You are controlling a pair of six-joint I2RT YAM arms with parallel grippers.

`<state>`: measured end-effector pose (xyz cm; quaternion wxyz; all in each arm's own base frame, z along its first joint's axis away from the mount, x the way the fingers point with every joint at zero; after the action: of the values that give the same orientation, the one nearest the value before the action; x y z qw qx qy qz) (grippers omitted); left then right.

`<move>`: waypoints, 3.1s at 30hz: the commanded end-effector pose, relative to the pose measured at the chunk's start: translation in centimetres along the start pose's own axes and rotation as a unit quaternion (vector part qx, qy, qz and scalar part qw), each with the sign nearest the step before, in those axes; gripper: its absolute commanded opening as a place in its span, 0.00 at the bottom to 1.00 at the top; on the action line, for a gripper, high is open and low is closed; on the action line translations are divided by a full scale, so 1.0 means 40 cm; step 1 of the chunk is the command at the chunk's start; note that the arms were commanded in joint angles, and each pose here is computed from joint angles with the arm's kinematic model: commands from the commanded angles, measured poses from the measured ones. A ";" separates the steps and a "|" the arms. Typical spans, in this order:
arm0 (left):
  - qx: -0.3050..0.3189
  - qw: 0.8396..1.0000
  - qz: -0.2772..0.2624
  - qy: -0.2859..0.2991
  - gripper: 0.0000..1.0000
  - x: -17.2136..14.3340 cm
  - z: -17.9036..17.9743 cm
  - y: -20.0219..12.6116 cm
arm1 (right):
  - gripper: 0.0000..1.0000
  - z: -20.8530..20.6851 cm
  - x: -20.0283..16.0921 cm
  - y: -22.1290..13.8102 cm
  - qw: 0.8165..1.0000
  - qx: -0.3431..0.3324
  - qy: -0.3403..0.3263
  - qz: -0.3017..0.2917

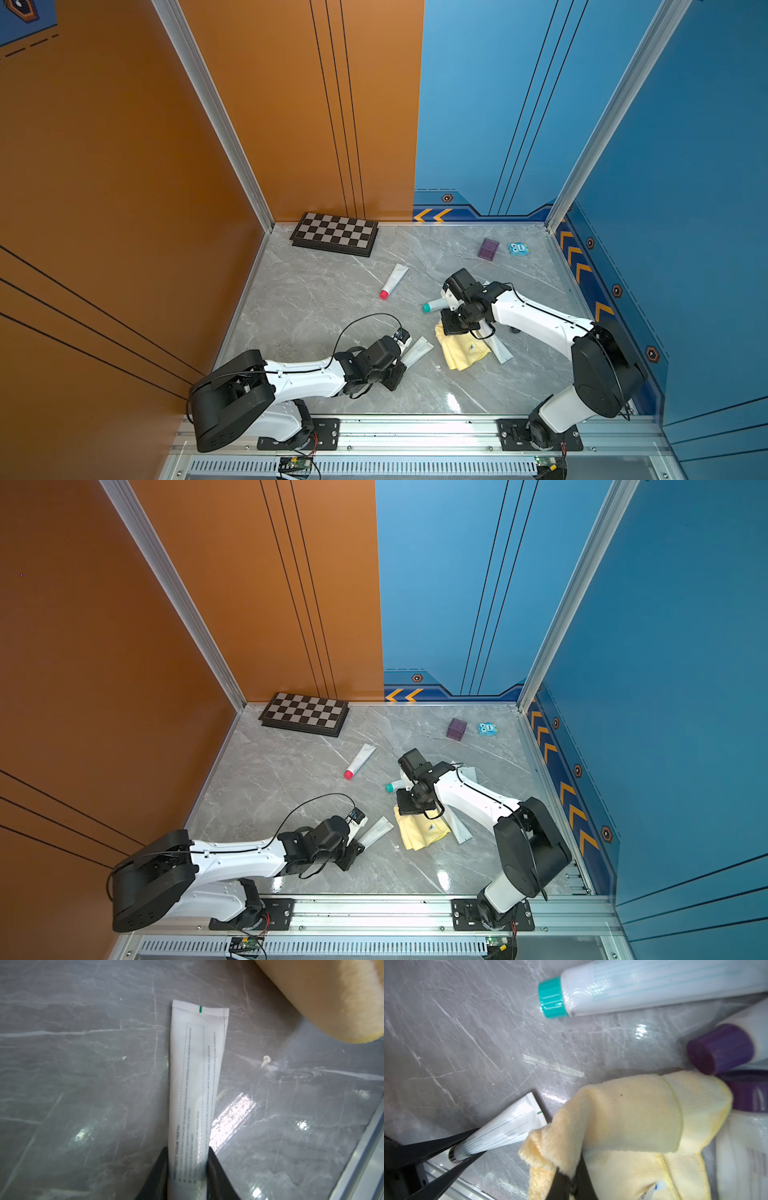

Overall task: Wipe the surface of the toothpaste tube
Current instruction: Wipe the dirt from the toothpaste tube.

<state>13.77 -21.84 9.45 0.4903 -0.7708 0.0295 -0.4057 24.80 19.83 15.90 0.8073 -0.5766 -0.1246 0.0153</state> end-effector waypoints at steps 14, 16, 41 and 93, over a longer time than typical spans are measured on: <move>0.030 0.996 0.078 0.033 0.23 -0.067 0.004 0.028 | 0.00 0.099 -0.082 0.197 0.990 -0.001 -0.054 0.129; 0.032 0.996 0.079 0.033 0.23 -0.067 0.004 0.030 | 0.00 0.081 -0.097 0.221 0.989 -0.019 -0.052 0.139; 0.036 0.996 0.077 0.032 0.23 -0.065 0.006 0.027 | 0.00 0.108 -0.191 0.235 0.976 0.064 -0.064 0.196; 0.048 0.996 0.067 0.030 0.23 -0.065 0.013 0.017 | 0.00 -0.030 -0.275 0.206 0.961 -0.193 -0.088 0.178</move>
<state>13.36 -22.64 9.61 0.4929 -0.7634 0.0408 -0.4154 21.20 25.42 10.26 0.7877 -0.5798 -0.1985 0.0628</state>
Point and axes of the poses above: each gripper's point midway between its finger pads, its own y axis out along the fingers, its own z axis along the line the jaws close on, x = y × z, the point moved 9 cm from there along -y, back along the fingers, and after that the axes turned 2 degrees about y, right-handed, at the moved point
